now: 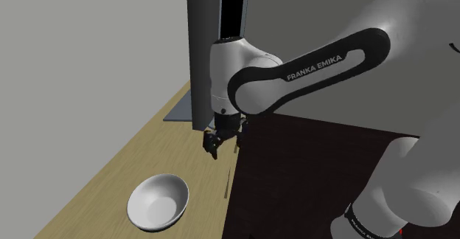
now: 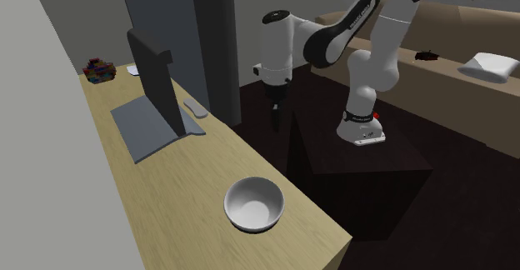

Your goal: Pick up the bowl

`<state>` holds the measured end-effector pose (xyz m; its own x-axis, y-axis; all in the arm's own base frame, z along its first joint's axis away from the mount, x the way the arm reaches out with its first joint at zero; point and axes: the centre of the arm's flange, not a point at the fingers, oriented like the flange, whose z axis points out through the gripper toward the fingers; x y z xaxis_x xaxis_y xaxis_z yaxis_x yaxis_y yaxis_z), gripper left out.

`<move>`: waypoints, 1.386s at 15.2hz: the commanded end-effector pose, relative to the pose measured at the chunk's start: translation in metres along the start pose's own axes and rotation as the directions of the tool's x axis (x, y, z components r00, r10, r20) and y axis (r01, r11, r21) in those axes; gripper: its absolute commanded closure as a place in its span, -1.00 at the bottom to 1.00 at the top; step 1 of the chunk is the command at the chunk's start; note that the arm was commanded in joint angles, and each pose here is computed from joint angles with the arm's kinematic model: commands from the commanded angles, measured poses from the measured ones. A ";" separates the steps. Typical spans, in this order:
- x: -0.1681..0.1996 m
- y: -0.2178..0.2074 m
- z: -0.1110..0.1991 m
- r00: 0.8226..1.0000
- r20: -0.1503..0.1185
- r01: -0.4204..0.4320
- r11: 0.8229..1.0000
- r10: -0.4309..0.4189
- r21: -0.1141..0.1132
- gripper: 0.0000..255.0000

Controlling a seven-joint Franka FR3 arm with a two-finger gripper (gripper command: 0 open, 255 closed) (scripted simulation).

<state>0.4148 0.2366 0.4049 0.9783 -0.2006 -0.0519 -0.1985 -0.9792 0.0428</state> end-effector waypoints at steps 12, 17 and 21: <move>0.040 -0.134 0.081 0.997 0.026 -0.070 0.998 0.070 0.001 -1.00; 0.042 -0.136 0.108 0.997 0.026 -0.070 0.998 0.070 0.001 -1.00; 0.042 -0.136 0.121 0.997 0.026 -0.070 0.998 0.070 0.001 -1.00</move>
<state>0.4765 0.3577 0.2769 0.9601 -0.2693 -0.0749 -0.2664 -0.9627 0.0462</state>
